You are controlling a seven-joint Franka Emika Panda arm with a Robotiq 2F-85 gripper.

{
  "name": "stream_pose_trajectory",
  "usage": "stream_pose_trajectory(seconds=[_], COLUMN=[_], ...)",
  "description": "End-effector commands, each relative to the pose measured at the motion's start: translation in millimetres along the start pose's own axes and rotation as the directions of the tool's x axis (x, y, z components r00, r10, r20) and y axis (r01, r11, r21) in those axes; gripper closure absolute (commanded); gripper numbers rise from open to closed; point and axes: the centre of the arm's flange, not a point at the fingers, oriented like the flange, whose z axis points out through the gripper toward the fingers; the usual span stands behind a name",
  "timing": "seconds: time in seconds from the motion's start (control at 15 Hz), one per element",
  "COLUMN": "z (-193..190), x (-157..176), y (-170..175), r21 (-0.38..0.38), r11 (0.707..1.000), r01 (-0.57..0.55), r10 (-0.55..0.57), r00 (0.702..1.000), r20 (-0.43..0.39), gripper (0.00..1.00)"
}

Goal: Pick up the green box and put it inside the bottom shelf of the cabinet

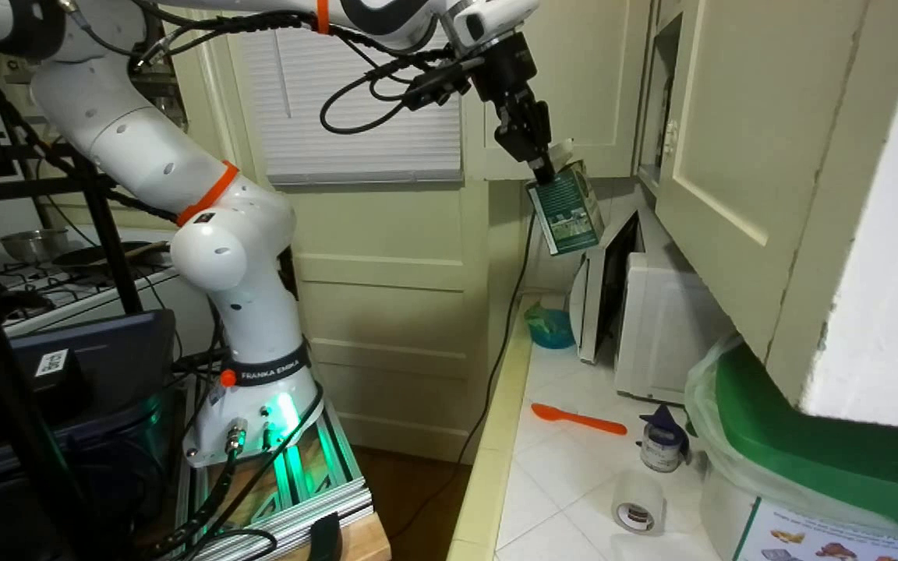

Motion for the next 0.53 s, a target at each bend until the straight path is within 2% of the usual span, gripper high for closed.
stream_pose_trajectory(seconds=[0.0,0.13,0.47], z=[1,10,13], x=[0,-2,13], y=[0,-5,-32], r21=[0.0,-0.011,0.032], r11=[1.0,1.0,0.998], r01=[0.0,0.002,-0.051], r10=[0.0,-0.002,0.048], r00=[1.0,0.999,0.996], r20=[0.002,0.033,0.07], gripper=[1.0,1.0,1.0])
